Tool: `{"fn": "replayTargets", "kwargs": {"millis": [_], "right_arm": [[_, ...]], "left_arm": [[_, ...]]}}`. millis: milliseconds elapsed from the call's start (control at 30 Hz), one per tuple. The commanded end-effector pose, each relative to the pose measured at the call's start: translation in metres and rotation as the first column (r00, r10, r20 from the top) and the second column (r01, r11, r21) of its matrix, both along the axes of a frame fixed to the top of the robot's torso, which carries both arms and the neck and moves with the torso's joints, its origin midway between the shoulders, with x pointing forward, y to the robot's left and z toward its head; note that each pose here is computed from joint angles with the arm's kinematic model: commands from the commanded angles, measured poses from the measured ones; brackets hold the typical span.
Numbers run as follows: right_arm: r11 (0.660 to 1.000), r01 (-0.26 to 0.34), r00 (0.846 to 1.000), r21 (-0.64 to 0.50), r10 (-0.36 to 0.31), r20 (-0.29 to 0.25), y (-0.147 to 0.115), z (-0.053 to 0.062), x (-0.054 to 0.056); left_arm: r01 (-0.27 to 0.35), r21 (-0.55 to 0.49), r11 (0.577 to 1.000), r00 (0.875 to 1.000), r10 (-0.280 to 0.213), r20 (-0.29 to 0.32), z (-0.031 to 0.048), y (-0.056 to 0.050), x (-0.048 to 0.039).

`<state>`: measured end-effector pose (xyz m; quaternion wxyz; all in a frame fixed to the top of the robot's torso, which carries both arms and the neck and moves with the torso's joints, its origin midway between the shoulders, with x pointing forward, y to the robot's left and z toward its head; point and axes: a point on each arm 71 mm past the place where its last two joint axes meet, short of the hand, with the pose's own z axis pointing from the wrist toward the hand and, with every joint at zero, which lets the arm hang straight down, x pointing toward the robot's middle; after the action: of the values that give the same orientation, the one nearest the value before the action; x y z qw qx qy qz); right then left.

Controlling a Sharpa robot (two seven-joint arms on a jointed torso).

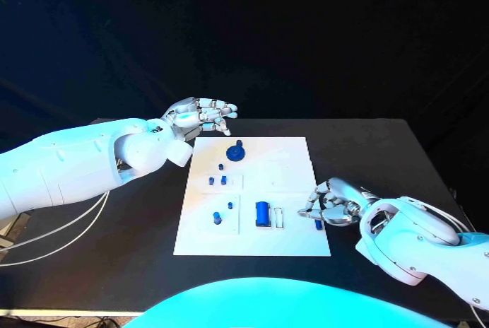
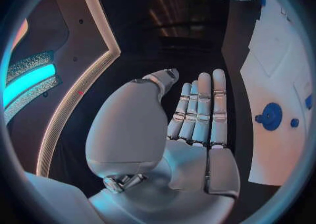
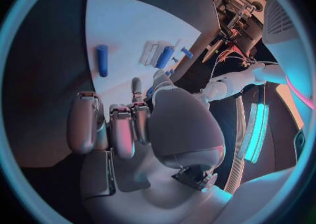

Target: Assemble the parts on the task board

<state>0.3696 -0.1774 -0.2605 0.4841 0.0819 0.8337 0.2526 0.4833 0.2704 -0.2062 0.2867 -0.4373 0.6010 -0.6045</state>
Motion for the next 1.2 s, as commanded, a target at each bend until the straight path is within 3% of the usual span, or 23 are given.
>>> {"fn": "replayTargets", "kwargs": {"millis": [33,233,400,800,1200], "right_arm": [[0.998,0.018,0.997,0.059,-0.022,0.069,-0.013,0.007,0.005],[0.999,0.045,0.994,-0.008,-0.045,0.098,-0.04,0.004,0.012],[0.997,0.055,0.995,-0.056,-0.05,0.09,-0.047,-0.004,0.013],[0.993,0.019,1.0,-0.114,-0.019,0.004,-0.037,-0.027,0.008],[0.991,0.0,1.0,-0.134,-0.004,-0.029,-0.029,-0.036,0.006]], "left_arm": [[0.022,-0.027,0.999,1.0,-0.021,0.022,0.0028,-0.003,-0.001],[0.032,-0.038,0.999,0.999,-0.031,0.032,0.004,-0.004,-0.0019],[0.033,-0.039,0.999,0.999,-0.032,0.033,0.0041,-0.005,-0.0018],[0.034,-0.037,0.999,0.999,-0.033,0.028,0.0035,-0.005,-0.0018],[0.043,-0.03,0.999,0.999,-0.043,0.018,0.0024,-0.005,-0.0019]]}}
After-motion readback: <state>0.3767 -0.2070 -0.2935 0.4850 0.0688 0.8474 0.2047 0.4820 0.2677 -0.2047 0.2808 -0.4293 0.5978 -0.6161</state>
